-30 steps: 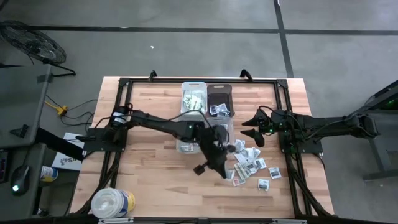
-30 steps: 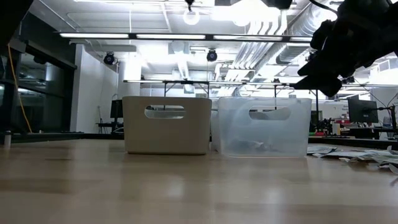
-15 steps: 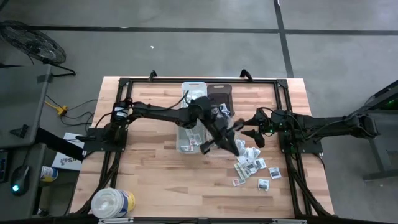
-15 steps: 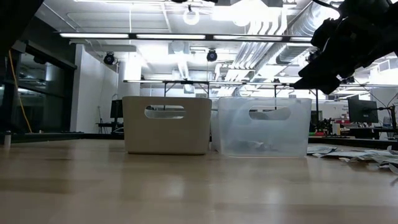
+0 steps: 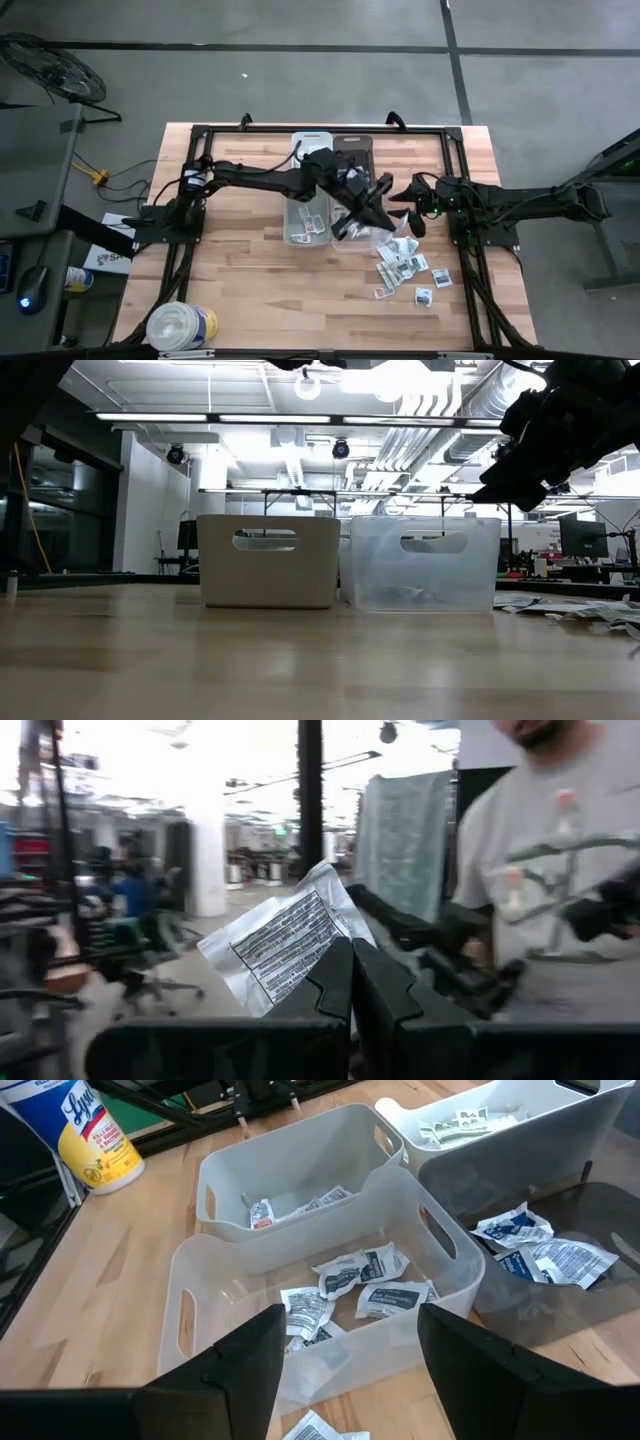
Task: Pick & Place First Aid Supplies
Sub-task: Put the gray towelette pack into the transparent bin
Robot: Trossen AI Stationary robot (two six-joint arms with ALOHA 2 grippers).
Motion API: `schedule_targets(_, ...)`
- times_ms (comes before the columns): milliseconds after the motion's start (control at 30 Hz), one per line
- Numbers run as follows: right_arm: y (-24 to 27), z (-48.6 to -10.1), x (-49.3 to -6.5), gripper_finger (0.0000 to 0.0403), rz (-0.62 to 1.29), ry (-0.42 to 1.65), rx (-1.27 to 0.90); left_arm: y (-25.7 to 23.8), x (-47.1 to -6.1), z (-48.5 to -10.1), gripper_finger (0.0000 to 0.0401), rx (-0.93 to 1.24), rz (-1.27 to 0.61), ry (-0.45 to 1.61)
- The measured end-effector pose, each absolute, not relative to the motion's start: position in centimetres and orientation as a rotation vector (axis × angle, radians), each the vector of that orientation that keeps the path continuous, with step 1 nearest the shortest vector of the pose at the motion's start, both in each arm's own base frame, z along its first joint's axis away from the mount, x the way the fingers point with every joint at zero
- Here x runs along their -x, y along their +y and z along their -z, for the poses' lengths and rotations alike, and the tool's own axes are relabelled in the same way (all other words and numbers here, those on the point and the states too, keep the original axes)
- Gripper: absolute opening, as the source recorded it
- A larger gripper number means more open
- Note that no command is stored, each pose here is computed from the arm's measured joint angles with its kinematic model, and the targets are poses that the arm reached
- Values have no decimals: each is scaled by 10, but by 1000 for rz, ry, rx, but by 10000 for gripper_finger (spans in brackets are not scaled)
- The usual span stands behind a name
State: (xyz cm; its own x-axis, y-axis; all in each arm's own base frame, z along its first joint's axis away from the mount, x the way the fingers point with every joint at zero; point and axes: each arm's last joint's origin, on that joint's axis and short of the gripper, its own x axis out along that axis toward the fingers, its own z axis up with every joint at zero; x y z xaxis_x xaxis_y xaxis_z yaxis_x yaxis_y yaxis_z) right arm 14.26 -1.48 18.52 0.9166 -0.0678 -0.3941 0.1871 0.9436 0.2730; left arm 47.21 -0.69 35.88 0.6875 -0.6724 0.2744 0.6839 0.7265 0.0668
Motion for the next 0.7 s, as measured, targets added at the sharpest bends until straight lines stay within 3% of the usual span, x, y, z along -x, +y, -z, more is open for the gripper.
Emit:
schedule_targets(467, -15, -185, -143, 222, 133, 391, -312, 14, -475, -357, 0, 14, 618, -294)
schedule_targets(700, -15, -185, -143, 222, 134, 391, -312, 18, -478, -322, 0, 67, 542, 97)
